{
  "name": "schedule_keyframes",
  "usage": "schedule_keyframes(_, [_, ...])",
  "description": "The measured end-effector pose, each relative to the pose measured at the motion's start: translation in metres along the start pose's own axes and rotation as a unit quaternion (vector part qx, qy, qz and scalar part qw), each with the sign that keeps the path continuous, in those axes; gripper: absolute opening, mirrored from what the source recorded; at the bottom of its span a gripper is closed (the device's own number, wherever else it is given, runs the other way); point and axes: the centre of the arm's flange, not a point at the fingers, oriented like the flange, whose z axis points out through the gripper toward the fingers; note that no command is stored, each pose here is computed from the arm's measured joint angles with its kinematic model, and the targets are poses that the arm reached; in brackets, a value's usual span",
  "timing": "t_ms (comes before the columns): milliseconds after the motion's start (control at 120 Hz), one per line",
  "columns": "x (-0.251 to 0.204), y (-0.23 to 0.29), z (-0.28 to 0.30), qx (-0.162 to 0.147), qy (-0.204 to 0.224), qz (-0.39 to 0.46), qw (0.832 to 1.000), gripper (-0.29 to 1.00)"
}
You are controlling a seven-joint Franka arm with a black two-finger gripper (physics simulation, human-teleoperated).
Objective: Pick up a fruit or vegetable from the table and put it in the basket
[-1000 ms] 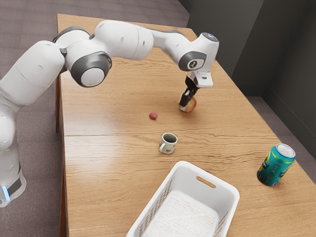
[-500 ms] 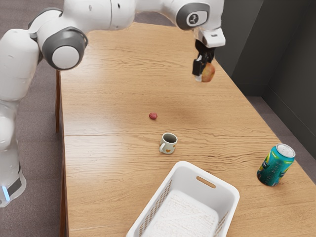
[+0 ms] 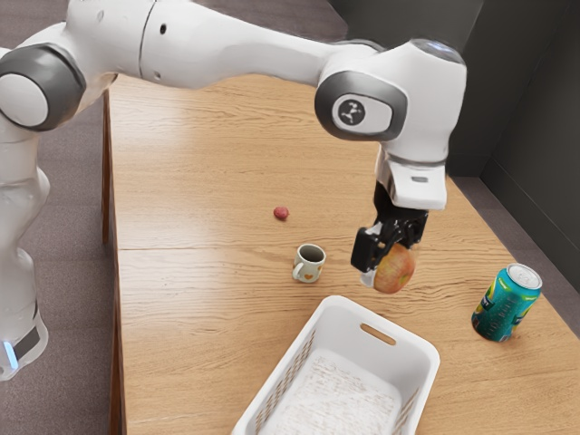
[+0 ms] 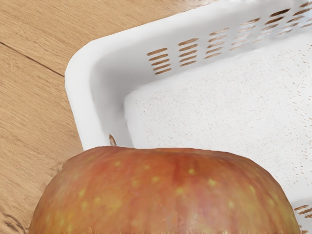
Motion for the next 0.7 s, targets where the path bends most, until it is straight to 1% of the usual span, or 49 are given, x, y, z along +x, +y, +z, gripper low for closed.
schedule_keyframes(158, [0.045,0.063,0.034,-0.020,-0.008,0.010,1.000,0.38])
schedule_keyframes(233, [0.059,0.085,0.050,-0.028,-0.014,0.007,0.999,0.39])
schedule_keyframes(308, [0.063,0.098,0.063,-0.034,-0.023,-0.006,0.999,0.38])
schedule_keyframes(400, [0.064,0.101,0.069,-0.033,-0.027,-0.028,0.999,0.38])
schedule_keyframes(442, [0.064,0.101,0.070,-0.034,-0.027,-0.038,0.998,0.50])
schedule_keyframes(500, [0.065,0.103,0.071,-0.035,-0.028,-0.050,0.998,0.57])
schedule_keyframes(592, [0.066,0.105,0.072,-0.036,-0.028,-0.067,0.997,0.63])
schedule_keyframes(700, [0.066,0.105,0.071,-0.036,-0.029,-0.085,0.995,0.67])
